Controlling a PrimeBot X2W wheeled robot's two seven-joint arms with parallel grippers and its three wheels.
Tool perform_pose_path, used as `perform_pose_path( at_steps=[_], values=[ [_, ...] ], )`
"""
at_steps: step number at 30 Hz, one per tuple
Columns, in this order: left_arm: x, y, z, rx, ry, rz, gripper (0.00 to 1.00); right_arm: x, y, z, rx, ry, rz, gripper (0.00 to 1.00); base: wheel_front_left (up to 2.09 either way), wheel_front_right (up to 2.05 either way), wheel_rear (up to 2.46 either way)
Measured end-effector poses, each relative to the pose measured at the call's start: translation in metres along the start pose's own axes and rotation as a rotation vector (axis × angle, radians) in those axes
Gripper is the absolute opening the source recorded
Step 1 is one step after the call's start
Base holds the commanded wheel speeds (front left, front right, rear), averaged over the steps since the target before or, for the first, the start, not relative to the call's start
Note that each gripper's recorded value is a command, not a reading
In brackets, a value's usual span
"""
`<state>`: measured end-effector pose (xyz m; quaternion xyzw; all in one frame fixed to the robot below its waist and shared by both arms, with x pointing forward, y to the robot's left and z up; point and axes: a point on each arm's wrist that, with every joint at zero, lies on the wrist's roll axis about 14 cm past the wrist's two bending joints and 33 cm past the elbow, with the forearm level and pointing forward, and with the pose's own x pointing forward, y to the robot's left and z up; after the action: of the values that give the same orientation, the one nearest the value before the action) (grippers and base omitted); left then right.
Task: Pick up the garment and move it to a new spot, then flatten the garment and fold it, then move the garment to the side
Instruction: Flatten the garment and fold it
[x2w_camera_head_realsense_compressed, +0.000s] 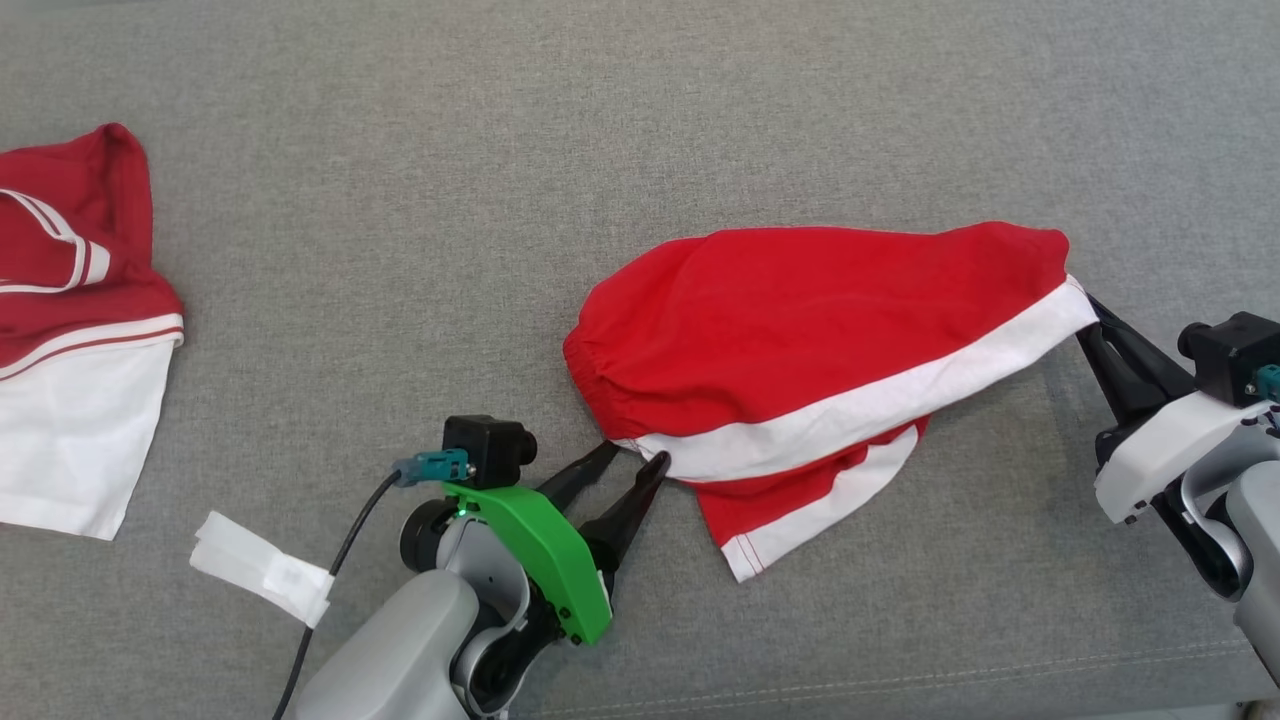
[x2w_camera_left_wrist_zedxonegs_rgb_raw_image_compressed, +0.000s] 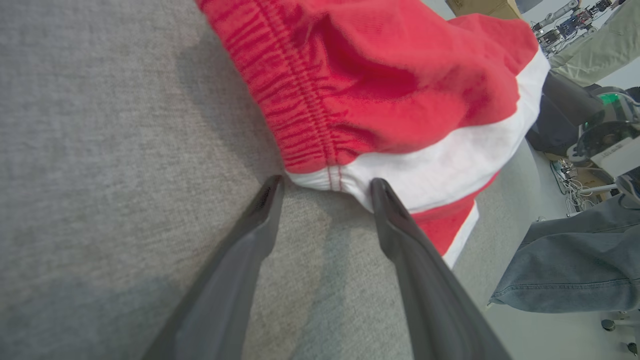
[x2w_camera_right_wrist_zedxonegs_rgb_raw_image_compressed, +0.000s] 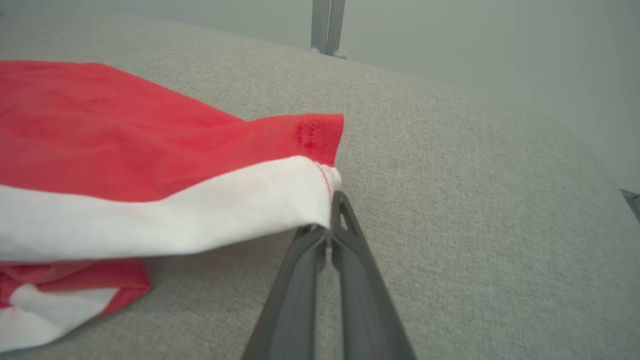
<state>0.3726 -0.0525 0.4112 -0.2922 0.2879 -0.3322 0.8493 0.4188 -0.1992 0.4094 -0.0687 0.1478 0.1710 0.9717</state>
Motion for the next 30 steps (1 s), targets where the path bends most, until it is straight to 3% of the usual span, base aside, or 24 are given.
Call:
perform_pose_path(
  at_steps=[1,9,14,24,30],
  values=[
    [-0.001,-0.001,-0.001,0.001,0.002,-0.001,0.5,0.001,0.001,0.0,0.0,0.0,0.005,0.0,0.0,0.0,0.0],
    [-0.002,-0.008,-0.003,0.008,0.007,-0.022,0.34,0.004,0.007,0.0,0.007,0.002,0.02,0.0,0.0,0.0,0.0],
    [-0.003,-0.012,0.002,0.013,-0.014,-0.031,0.0,0.004,0.01,0.0,0.01,0.0,0.028,0.0,0.0,0.0,0.0],
    [-0.004,-0.018,0.02,0.006,-0.074,-0.051,0.0,0.008,0.02,0.005,0.002,-0.011,0.064,0.0,0.0,0.0,0.0],
    [-0.011,-0.011,0.047,0.039,-0.143,-0.043,0.0,0.014,0.036,0.025,-0.005,-0.064,0.124,0.0,0.0,0.0,0.0]
  ],
)
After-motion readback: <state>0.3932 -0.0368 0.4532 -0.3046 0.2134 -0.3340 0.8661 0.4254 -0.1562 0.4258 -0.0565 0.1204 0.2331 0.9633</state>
